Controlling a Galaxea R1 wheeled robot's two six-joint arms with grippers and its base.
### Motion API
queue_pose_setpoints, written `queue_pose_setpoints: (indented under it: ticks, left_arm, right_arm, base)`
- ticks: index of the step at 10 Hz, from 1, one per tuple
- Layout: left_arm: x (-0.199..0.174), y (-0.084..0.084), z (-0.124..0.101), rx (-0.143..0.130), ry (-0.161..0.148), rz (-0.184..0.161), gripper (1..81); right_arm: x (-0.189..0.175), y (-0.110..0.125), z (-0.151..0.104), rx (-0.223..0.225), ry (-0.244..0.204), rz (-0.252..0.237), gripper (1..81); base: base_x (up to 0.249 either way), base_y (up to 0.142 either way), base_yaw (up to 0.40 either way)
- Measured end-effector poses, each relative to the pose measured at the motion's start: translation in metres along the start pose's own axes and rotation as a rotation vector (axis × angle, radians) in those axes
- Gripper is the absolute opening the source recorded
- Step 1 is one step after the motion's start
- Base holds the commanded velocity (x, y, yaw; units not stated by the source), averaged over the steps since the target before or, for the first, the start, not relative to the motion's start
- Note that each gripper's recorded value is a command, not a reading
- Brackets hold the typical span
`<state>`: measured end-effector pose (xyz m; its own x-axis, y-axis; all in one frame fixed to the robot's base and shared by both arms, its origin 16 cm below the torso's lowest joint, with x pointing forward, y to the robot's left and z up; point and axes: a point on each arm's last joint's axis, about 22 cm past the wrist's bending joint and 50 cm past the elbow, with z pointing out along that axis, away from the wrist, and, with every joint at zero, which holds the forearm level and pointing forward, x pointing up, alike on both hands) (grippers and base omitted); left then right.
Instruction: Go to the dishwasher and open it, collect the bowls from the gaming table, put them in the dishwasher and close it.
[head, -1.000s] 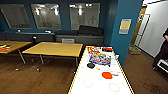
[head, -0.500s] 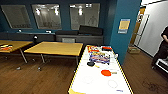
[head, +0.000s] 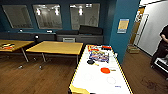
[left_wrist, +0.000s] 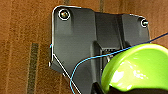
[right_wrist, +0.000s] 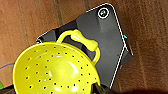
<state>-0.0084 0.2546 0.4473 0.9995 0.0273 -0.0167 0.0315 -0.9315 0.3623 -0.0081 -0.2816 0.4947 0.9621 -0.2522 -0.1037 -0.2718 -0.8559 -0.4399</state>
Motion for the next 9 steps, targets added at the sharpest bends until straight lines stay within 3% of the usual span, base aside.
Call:
queue_pose_setpoints:
  ticks: [4, 9]
  left_arm:
    - [-0.006, -0.002, 0.006, 0.021, -0.006, 0.012, 1.0]
    - [-0.014, -0.006, 0.008, 0.033, -0.014, 0.019, 1.0]
  right_arm:
    - [-0.002, -0.005, 0.004, 0.006, -0.001, -0.012, 1.0]
    - [-0.001, 0.022, 0.001, -0.047, 0.003, -0.022, 1.0]
  base:
    - [-0.120, 0.000, 0.000]
    - [-0.125, 0.000, 0.000]
